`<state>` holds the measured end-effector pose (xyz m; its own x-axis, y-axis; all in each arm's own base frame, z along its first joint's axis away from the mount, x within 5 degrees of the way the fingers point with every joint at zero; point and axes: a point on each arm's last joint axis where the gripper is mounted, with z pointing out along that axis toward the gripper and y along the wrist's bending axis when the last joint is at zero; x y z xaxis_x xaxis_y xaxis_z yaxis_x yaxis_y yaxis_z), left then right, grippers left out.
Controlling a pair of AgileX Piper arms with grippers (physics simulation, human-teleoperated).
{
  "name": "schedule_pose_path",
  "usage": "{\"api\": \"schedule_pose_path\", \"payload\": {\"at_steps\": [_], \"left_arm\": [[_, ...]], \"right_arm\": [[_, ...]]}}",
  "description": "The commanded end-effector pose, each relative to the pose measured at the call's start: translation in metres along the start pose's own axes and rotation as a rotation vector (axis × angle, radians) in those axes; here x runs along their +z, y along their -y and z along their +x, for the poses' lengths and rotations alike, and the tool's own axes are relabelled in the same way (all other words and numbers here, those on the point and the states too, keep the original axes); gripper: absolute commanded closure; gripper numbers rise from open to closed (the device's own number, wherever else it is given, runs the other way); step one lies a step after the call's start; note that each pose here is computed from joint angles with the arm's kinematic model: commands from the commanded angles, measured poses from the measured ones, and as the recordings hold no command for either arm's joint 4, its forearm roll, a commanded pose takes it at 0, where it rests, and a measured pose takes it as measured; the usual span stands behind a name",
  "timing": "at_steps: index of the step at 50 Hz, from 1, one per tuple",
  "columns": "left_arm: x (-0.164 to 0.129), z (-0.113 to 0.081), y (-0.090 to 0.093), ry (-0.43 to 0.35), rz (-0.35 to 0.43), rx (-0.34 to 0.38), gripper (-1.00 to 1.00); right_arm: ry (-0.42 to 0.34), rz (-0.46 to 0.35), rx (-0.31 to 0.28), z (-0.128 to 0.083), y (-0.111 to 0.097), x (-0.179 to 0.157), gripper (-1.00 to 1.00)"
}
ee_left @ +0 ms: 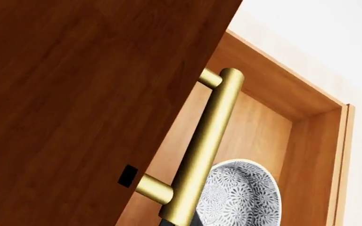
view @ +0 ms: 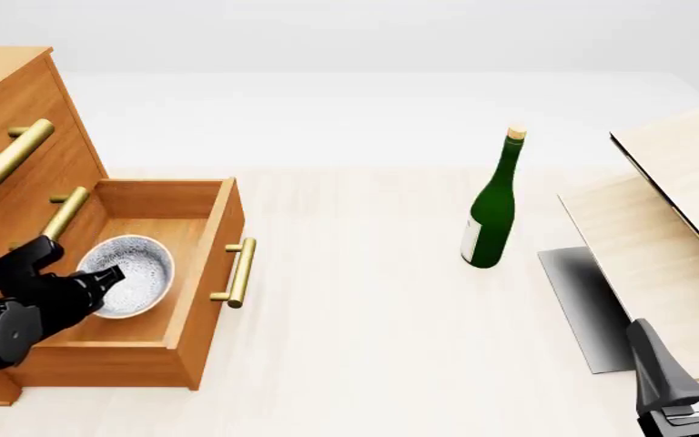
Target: Put the bowl in the bottom drawer of the cabinet and close it.
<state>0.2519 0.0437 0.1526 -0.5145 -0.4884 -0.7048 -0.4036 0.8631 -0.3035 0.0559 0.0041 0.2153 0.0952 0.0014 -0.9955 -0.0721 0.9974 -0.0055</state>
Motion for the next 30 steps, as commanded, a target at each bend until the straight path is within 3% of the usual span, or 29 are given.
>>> {"api": "schedule_pose_path", "payload": {"at_steps": [1,5,6,30], "left_arm": [[-0.007,-0.0046,0.0031,0.025,0.011,-0.014,1.0],[-0.0085,-0.0081,0.0013,0.03,0.003,0.001,1.0],[-0.0087,-0.0083,0.0014,0.03,0.003,0.004,-1.0],[-0.0119,-0.0088,0.0045,0.029,0.011,0.019,-1.0]], "right_arm": [[0.0,0.0,0.0,0.0001,0.0,-0.0001,-1.0],[0.0,0.0,0.0,0.0001,0.0,-0.0001,-1.0],[0.0,0.0,0.0,0.0001,0.0,-0.0001,-1.0],[0.0,0.0,0.0,0.0001,0.0,-0.0001,-1.0]]}}
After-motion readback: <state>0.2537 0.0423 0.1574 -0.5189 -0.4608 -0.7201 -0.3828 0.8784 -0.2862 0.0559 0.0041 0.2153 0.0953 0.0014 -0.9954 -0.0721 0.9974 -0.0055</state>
